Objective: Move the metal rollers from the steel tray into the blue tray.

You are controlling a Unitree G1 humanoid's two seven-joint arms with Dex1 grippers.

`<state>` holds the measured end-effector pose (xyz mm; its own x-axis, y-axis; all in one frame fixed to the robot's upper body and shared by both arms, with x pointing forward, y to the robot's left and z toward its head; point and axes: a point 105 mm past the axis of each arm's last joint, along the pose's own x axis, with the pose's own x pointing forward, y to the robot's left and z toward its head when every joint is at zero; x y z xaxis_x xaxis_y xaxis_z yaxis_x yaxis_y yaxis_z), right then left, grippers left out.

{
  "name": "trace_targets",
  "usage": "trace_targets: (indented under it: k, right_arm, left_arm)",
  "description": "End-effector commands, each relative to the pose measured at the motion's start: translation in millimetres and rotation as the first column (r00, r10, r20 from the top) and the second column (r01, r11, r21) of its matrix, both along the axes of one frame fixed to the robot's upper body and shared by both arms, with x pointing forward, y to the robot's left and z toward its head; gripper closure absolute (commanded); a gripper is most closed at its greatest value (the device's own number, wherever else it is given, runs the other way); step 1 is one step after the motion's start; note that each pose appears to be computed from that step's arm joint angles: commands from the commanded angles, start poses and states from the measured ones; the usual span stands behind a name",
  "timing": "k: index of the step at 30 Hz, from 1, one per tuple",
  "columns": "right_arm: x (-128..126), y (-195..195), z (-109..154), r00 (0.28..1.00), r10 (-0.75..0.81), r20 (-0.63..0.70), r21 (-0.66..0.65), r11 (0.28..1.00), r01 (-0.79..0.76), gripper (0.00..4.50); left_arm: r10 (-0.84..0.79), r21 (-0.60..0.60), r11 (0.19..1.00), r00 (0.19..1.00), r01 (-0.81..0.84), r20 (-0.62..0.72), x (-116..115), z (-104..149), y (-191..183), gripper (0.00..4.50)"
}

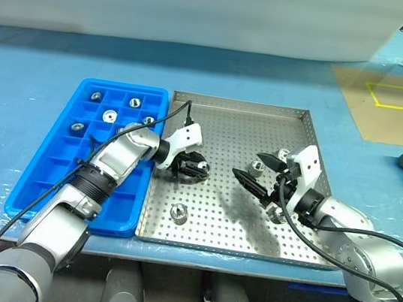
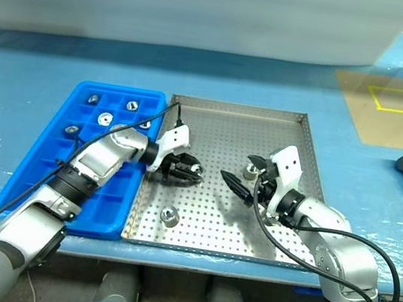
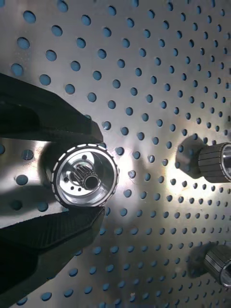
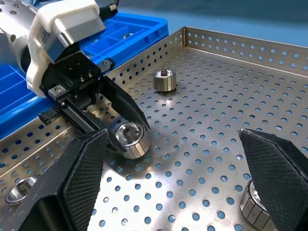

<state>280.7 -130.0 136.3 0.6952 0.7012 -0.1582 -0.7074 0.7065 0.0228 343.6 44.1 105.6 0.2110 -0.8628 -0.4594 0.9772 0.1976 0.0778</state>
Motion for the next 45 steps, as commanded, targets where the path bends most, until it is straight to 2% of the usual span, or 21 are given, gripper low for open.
trace_targets:
  k: [1,16,28,45]
  right_arm:
    - [-2.1,6.1,8.0,0.999,0.042,0.033,0.012,0.999,-0.042,0.0]
    - [7.9,24.5,5.9,0.977,0.211,0.031,-0.047,0.977,-0.209,0.0]
    - [16.7,47.9,-0.1,0.94,0.341,0.016,-0.045,0.939,-0.34,0.0]
    - [22.1,68.5,-6.5,0.885,0.466,-0.008,-0.041,0.884,-0.466,0.0]
  left_arm:
    - [0.01,-0.058,0.998,0.997,-0.006,0.076,3.2,33.7,2.7,2.82]
    - [0.184,-0.066,0.982,0.979,-0.179,0.091,-14.8,43.1,45.7,2.82]
    - [0.384,-0.108,0.922,0.916,-0.373,0.115,-27.3,65.2,85.7,2.82]
    - [0.668,-0.114,0.744,0.733,-0.658,0.129,-45.3,65.3,148.2,2.82]
